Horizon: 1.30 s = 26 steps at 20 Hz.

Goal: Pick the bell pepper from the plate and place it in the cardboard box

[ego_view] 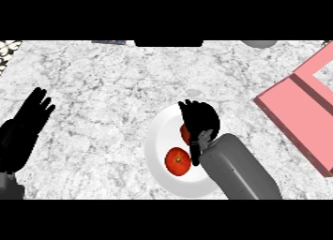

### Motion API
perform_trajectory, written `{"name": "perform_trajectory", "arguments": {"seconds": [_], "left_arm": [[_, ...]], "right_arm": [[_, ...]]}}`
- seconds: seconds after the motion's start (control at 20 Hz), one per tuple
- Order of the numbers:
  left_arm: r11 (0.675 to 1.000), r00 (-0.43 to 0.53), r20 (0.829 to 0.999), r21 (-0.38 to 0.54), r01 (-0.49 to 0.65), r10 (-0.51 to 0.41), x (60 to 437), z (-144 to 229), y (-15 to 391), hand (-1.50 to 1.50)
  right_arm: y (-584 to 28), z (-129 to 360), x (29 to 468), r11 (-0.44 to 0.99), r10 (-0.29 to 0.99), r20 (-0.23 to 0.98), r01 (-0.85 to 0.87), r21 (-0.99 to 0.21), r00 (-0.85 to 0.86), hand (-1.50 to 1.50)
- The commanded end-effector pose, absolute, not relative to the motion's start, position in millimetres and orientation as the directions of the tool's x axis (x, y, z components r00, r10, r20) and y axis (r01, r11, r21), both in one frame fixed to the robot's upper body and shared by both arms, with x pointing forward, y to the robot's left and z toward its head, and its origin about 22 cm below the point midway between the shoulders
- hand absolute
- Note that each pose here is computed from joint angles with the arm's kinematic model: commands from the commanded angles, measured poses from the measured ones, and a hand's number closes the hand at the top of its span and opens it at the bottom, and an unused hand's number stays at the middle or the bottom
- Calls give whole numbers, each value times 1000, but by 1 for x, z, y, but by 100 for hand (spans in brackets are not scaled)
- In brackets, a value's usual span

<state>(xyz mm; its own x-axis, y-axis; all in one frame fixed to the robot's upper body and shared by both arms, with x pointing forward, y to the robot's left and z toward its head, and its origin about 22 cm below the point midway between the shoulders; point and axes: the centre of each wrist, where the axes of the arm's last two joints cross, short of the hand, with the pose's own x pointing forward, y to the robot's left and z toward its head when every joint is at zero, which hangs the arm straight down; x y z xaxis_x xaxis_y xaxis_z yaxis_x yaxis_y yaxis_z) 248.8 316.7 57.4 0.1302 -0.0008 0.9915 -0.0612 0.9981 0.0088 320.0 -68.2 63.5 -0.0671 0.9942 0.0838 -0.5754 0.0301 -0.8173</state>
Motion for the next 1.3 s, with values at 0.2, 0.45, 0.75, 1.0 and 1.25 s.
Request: {"name": "perform_trajectory", "arguments": {"seconds": [0.2, 0.45, 0.75, 1.0, 1.25], "left_arm": [[999, 115, 993, -11, -53, 17, 256, 62, 323, 0], [997, 117, 993, 7, -74, 2, 242, 42, 331, 0], [998, 132, 991, -8, -67, 16, 240, 35, 311, 0], [998, 125, 992, 13, -67, -5, 234, 53, 326, 0], [998, 128, 992, -5, -64, 13, 247, 56, 322, 0]], "right_arm": [[-73, 48, 336, 44, 994, 92, -569, -821, -57, -150], [-68, 57, 311, 45, 981, 136, -517, -855, -140, 150], [-77, 58, 338, 24, 978, 123, -499, -866, -166, 150], [-109, 42, 319, 151, 985, 175, -476, -866, -5, 150], [-141, 42, 293, 190, 980, 198, -445, -875, 27, 150]]}}
